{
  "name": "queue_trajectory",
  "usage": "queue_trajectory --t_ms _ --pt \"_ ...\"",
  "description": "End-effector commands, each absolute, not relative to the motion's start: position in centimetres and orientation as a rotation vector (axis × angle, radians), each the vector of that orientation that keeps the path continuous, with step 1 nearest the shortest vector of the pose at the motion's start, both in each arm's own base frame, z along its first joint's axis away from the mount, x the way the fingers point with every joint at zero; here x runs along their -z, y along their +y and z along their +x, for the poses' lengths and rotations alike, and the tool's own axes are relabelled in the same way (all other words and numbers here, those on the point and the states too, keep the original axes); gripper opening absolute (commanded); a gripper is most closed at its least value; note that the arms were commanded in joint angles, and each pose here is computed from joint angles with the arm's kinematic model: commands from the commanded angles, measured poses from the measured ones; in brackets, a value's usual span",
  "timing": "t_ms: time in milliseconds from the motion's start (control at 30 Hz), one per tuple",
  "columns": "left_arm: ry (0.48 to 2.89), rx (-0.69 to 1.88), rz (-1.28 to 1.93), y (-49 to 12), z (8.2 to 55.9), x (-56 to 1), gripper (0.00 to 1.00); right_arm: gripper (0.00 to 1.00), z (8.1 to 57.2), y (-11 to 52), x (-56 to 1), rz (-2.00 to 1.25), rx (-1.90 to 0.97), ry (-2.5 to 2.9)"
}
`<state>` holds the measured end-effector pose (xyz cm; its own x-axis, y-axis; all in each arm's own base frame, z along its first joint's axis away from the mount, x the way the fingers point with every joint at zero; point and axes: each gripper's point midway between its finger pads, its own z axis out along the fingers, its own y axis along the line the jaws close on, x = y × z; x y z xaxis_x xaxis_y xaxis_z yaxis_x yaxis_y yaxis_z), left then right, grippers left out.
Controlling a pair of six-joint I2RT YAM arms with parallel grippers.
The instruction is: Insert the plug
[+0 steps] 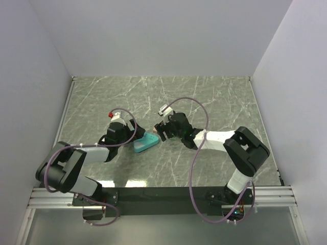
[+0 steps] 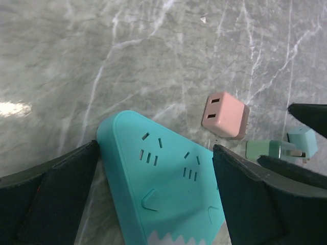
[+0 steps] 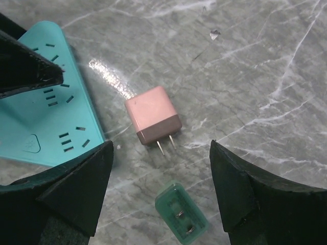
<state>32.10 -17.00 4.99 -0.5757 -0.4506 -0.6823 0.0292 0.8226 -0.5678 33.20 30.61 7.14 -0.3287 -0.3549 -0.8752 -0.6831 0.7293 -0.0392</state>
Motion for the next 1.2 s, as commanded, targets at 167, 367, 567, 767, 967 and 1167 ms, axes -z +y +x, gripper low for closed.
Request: queue_trajectory --t_ms 167,367,567,767,967,1167 --pt "1.971 0.880 -0.196 -21.5 35.2 -8.5 0.99 0.82 33.6 31.2 -8.9 -0.797 -0.422 1.890" --pt "1.938 0.940 -0.106 -23.7 36.5 -9.2 0.99 0.82 34.7 30.3 -8.6 -0.783 -0.331 1.899" --pt "1.889 0.986 0.007 -25.3 37.1 -10.1 0.99 0.82 35.6 30.5 -8.6 -0.794 -0.340 1.887" --pt "1.885 0.778 -0.066 -22.1 37.9 -10.9 0.99 0.81 36.3 31.2 -8.1 -0.840 -0.348 1.881" --pt "1.852 0.699 -0.079 -20.0 36.6 -13.2 1.00 0.79 36.3 32.4 -6.8 -0.923 -0.367 1.912" --pt "1.804 0.640 -0.108 -18.3 35.9 -15.3 0.99 0.79 36.4 31.9 -5.6 -0.957 -0.317 1.963"
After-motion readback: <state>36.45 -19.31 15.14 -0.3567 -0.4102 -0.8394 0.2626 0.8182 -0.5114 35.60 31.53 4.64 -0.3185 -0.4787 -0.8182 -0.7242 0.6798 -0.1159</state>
